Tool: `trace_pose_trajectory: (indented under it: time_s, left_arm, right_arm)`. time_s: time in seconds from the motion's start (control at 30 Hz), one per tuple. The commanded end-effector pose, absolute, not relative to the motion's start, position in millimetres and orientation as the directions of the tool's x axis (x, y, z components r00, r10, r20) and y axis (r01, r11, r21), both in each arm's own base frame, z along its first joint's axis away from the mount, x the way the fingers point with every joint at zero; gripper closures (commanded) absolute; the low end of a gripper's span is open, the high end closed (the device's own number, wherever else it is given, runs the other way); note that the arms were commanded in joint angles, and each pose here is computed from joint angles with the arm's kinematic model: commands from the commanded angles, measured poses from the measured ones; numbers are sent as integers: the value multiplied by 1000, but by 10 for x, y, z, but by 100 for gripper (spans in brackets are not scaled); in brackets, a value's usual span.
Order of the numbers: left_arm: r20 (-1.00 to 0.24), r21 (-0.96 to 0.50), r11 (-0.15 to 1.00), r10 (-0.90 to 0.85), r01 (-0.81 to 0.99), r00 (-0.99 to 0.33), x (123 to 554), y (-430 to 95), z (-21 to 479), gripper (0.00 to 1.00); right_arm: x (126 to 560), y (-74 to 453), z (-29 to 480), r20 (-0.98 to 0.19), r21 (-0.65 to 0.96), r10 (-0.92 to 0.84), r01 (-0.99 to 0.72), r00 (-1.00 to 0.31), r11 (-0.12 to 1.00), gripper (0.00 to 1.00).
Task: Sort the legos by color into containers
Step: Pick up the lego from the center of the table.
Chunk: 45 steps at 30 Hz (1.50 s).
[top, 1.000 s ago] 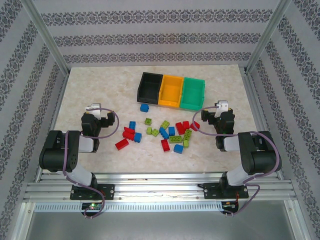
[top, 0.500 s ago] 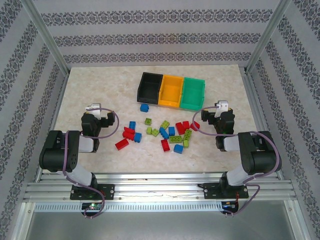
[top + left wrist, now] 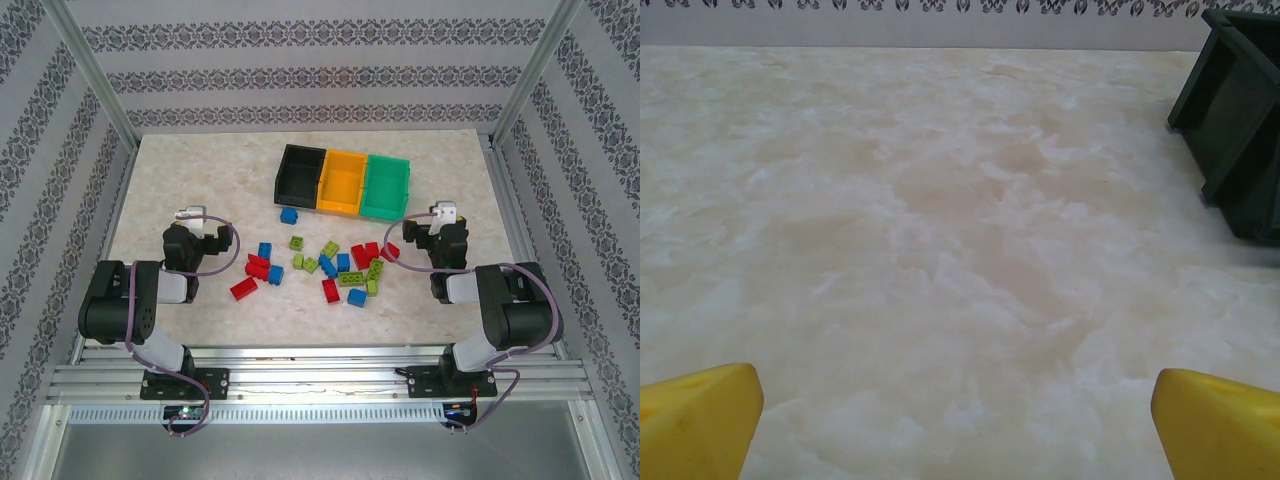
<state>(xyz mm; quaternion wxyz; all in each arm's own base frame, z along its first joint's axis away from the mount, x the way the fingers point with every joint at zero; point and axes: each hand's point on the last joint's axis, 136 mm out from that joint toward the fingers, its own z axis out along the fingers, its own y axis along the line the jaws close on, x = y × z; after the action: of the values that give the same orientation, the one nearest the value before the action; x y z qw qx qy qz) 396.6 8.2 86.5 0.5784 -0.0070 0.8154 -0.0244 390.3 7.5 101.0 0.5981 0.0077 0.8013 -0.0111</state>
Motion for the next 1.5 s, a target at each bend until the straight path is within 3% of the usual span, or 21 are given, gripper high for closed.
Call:
trace_pose_trajectory:
  time_s: [0.0,0.17,0.33,0.47,0.63,0.73,0.9,1.1,1.47]
  left_arm:
    - [-944,-31,999,-19,33,-330,4002,37,888,0]
    - [-959,-29,1000,-27,5,-283,3879,76,1136,0]
    - [-941,-147,967,-201,-208,-271,3637,364,1418,1]
    - [-953,-195,965,-228,-174,-198,3536,316,1542,0]
    - [-894,-322,945,-322,-53,-313,3662,9,1679,0]
    - [-812,-477,879,-441,-1,-383,3718,-215,1618,0]
    - [-706,-618,782,-507,81,-494,3715,-610,1323,0]
    - [-694,-643,746,-473,172,-543,3679,-926,1222,0]
    - [-694,-641,743,-450,196,-563,3612,-1060,1241,0]
  right_arm:
    - [3829,40,1236,-976,-38,-23,64,-216,997,2]
    - [3673,128,1568,-980,-73,-57,78,-189,994,2]
    - [3455,127,1787,-975,142,151,70,-166,987,2]
    - [3452,280,1902,-927,280,267,-12,-263,960,1]
    - [3454,814,1742,-802,479,353,-167,-481,862,8]
    - [3337,1236,1536,-700,542,287,-225,-654,810,17]
    - [2952,1799,1216,-547,487,50,-269,-836,831,33]
    - [2664,2016,1003,-416,293,-193,-331,-889,897,43]
    - [2767,2200,699,-300,203,-250,-318,-921,926,44]
